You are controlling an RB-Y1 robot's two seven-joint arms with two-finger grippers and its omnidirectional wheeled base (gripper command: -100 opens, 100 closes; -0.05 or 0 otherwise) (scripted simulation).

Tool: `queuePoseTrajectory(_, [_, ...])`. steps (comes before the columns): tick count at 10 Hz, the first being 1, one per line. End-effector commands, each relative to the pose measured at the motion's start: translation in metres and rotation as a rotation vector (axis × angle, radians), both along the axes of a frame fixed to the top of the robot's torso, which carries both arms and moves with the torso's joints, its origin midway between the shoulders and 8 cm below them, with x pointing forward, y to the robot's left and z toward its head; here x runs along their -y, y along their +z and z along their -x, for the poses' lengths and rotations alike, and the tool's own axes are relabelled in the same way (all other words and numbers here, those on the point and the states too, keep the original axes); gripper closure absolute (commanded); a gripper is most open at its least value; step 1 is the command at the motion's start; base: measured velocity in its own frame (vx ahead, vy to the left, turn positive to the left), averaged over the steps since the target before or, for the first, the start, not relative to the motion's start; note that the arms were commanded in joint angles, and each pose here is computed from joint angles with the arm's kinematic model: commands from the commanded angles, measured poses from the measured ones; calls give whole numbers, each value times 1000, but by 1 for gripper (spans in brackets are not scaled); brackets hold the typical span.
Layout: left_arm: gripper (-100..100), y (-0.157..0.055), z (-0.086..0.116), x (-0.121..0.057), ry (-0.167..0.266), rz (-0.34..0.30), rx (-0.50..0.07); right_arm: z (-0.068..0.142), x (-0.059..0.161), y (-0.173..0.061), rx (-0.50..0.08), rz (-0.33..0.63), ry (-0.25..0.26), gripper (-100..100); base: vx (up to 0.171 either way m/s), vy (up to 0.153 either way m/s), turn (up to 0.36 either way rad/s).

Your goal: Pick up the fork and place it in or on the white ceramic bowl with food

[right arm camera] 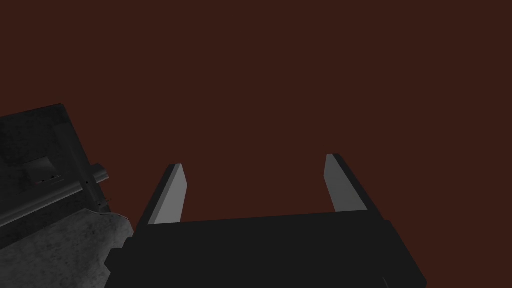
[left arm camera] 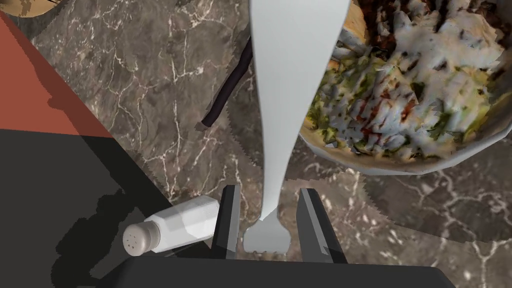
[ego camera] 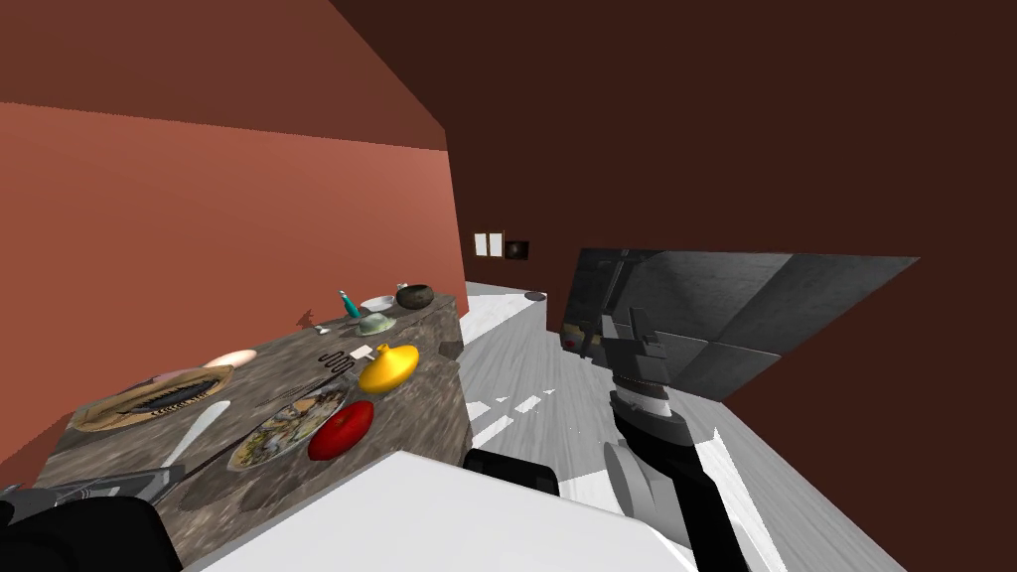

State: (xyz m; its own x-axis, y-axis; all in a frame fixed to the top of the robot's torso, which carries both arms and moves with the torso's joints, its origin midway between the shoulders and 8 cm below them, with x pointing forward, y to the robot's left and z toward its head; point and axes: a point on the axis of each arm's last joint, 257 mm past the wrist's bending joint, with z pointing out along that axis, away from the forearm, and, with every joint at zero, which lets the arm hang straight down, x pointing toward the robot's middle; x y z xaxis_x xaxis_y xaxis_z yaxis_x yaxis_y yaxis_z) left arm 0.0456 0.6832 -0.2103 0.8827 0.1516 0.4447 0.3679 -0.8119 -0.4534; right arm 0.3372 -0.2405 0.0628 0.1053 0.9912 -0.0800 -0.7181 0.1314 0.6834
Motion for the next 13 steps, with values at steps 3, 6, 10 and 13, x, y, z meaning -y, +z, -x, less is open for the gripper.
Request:
queuePoseTrajectory(3, [100,1,2,-12,141,38,129,0,0,0,0,0,0,0,91,-16,33])
queuePoseTrajectory(6, [100,-1,3,-20,248,75,230,0,0,0,0,0,0,0,101,-13,27])
queuePoseTrajectory(10, [100,-6,4,-28,385,131,360,0,0,0,0,0,0,0,97,-17,29])
queuePoseTrajectory(13, [100,-13,3,-33,485,178,455,0,0,0,0,0,0,0,103,-11,26])
